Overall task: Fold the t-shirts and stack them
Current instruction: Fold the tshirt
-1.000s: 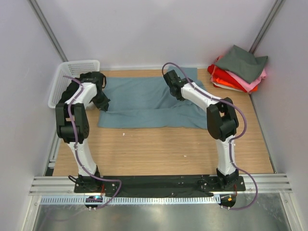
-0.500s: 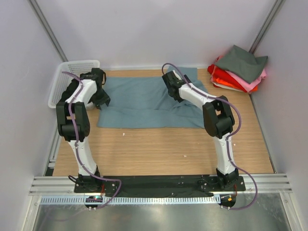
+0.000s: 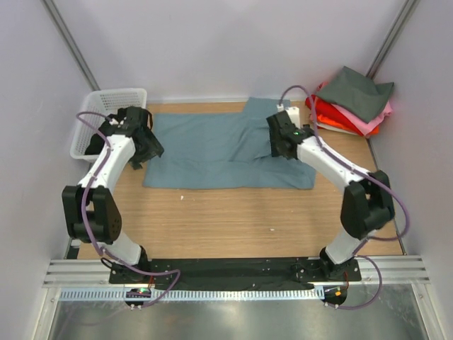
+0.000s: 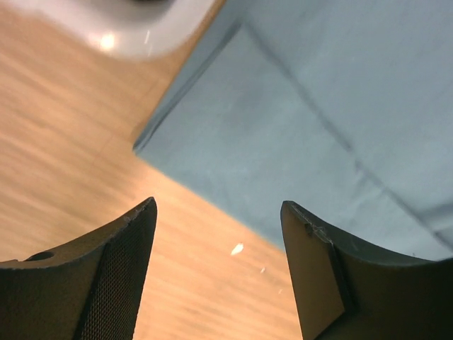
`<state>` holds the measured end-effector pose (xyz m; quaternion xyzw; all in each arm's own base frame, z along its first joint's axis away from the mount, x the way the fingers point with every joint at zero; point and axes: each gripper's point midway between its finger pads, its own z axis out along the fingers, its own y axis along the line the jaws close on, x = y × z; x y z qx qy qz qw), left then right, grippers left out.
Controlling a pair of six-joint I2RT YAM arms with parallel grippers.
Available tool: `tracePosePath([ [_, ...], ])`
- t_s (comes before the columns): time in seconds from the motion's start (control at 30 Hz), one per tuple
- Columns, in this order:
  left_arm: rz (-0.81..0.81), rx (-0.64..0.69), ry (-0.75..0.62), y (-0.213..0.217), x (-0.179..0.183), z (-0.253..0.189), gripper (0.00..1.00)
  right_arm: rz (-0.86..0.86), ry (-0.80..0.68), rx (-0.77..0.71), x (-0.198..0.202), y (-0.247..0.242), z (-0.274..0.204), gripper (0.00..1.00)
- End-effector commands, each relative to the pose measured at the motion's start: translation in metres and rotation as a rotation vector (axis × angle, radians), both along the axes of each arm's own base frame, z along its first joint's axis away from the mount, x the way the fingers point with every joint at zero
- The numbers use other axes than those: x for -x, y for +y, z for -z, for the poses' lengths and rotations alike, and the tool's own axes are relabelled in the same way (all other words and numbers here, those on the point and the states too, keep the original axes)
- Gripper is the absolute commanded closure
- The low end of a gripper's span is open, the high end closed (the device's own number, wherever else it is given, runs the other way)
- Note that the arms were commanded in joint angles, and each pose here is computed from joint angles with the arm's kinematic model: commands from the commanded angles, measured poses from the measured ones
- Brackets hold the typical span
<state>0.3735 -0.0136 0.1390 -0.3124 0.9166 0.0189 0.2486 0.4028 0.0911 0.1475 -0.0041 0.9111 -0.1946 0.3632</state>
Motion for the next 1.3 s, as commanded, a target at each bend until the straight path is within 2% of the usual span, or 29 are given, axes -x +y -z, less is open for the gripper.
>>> tracePosePath([
  [0.0, 0.003, 0.047, -0.009, -0.006, 0.026, 0.020, 0.28, 0.119, 0.065, -0.401, 0.044, 0.002, 0.037, 0.14],
  [0.07, -0.002, 0.078, -0.034, -0.010, 0.030, 0.028, 0.25, 0.167, 0.067, -0.525, 0.056, -0.012, 0.040, 0.14],
  [0.1, -0.004, 0.089, -0.020, -0.011, 0.041, 0.039, 0.24, 0.198, 0.087, -0.546, 0.067, -0.019, 0.054, 0.14],
  [0.3, -0.043, 0.122, 0.009, -0.008, 0.056, 0.069, 0.24, 0.301, 0.123, -0.645, 0.090, -0.053, 0.081, 0.17],
  [0.47, -0.077, 0.114, 0.048, 0.002, 0.061, 0.089, 0.24, 0.320, 0.152, -0.751, 0.091, -0.055, 0.105, 0.21],
  [0.63, -0.103, 0.101, 0.052, 0.007, 0.062, 0.096, 0.23, 0.369, 0.150, -0.766, 0.084, -0.067, 0.123, 0.24],
  [0.87, -0.148, 0.040, 0.049, 0.020, 0.062, 0.104, 0.25, 0.399, 0.148, -0.759, 0.085, -0.075, 0.137, 0.42],
  [0.97, -0.172, 0.012, 0.042, 0.026, 0.056, 0.109, 0.27, 0.400, 0.150, -0.754, 0.086, -0.077, 0.138, 0.58],
  [1.03, -0.177, 0.015, 0.047, 0.026, 0.051, 0.114, 0.28, 0.393, 0.148, -0.755, 0.086, -0.077, 0.138, 0.63],
  [1.2, -0.171, 0.018, 0.057, 0.026, 0.036, 0.116, 0.37, 0.389, 0.155, -0.756, 0.087, -0.076, 0.139, 0.76],
  [1.27, -0.173, 0.020, 0.069, 0.026, 0.035, 0.120, 0.44, 0.388, 0.152, -0.758, 0.086, -0.076, 0.139, 0.78],
])
